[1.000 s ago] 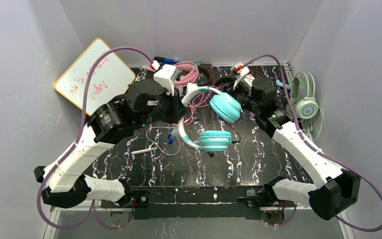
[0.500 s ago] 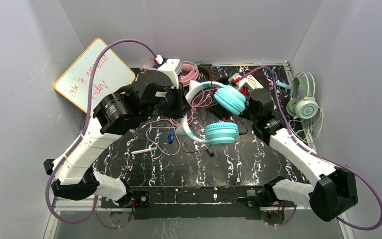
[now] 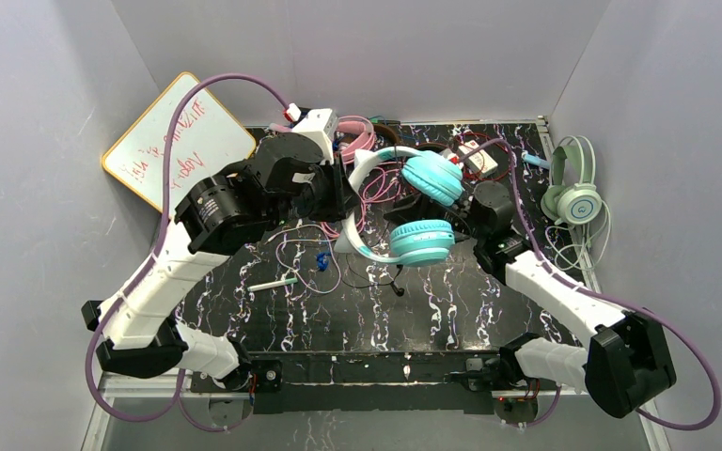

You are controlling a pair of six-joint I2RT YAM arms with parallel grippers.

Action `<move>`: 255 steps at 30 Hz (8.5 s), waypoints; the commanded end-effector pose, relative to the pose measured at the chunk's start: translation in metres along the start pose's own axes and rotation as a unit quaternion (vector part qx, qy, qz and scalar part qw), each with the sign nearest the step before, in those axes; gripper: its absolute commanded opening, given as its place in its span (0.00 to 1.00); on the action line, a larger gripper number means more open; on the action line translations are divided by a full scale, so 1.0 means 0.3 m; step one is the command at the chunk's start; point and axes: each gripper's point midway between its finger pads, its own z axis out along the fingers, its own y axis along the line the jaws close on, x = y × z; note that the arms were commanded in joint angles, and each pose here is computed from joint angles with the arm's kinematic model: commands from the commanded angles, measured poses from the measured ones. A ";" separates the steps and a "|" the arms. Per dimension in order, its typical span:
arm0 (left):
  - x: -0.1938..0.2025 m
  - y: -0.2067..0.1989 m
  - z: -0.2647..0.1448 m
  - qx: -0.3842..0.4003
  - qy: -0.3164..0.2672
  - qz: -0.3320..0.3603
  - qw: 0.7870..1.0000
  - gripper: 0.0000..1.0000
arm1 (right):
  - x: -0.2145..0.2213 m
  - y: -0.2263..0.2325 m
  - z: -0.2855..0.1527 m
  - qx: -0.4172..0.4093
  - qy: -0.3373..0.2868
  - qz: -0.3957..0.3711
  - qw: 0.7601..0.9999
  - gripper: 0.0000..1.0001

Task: Wrap the headphones
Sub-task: Wrap the headphones cable around the headphones.

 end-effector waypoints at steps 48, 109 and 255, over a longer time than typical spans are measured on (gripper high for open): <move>-0.173 0.065 -0.084 -0.056 -0.126 -0.083 0.987 0.00 | 0.222 0.051 0.107 -0.082 0.010 0.150 0.985 0.01; -0.154 0.451 0.057 -0.362 -0.186 0.182 0.895 0.00 | -0.316 0.615 -0.003 -0.110 0.019 0.081 0.990 0.05; -0.059 0.003 0.035 0.071 0.093 -0.085 0.989 0.00 | 0.070 0.092 -0.133 -0.053 -0.010 0.014 0.998 0.18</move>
